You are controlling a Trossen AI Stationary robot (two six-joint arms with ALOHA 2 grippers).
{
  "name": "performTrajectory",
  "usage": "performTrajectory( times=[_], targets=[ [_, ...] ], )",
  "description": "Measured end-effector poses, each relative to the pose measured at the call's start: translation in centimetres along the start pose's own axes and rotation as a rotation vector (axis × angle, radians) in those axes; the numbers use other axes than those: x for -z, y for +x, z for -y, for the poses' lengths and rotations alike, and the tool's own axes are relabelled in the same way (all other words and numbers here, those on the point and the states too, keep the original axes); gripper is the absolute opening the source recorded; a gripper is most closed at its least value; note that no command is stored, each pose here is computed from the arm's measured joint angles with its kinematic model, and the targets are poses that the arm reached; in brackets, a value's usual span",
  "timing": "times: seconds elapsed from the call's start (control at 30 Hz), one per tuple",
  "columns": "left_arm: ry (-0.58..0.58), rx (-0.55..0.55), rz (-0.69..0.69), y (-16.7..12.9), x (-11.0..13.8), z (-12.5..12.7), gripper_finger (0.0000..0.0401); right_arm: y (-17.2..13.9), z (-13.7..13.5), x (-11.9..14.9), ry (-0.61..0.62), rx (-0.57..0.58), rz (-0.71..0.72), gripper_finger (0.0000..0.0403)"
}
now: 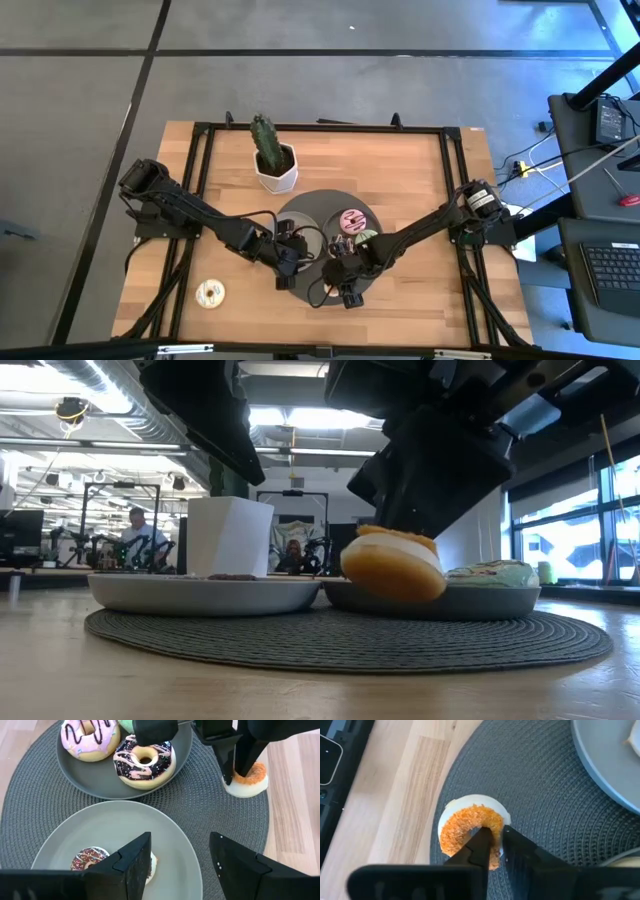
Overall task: Pick & Place donuts
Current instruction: Put the small yellow donut on the gray plate
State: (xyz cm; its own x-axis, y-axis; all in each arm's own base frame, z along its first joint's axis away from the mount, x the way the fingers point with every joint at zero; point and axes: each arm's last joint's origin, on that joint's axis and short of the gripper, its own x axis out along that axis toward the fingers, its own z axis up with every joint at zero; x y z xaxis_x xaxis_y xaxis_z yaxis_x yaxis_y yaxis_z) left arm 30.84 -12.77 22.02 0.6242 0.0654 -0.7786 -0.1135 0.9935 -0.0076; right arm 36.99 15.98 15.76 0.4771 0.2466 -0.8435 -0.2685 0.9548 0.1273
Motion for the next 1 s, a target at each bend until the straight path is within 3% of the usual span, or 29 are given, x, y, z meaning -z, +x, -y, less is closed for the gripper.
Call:
performTrajectory(
  times=[0.27, 0.4, 0.67, 1.0],
  targets=[
    [-0.006, 0.0, 0.0, 0.0, 0.0, 0.0, 0.0196, 0.0, 0.0, 0.0, 0.0, 0.001, 0.0, 0.0099],
    [-0.091, 0.028, 0.016, 0.0, -0.2, 0.2, 0.0196, 0.0, 0.0, 0.0, 0.001, 0.001, -0.001, 0.0111],
    [-0.089, 0.029, 0.087, 1.1, 0.2, 2.3, 0.0196, 0.0, 0.1, 0.0, 0.0, 0.021, 0.002, 0.0118],
    [-0.244, -0.074, 0.161, 3.7, 2.5, 5.4, 0.0196, 0.0, 0.1, 0.0, 0.001, 0.027, 0.003, 0.0118]
  ],
)
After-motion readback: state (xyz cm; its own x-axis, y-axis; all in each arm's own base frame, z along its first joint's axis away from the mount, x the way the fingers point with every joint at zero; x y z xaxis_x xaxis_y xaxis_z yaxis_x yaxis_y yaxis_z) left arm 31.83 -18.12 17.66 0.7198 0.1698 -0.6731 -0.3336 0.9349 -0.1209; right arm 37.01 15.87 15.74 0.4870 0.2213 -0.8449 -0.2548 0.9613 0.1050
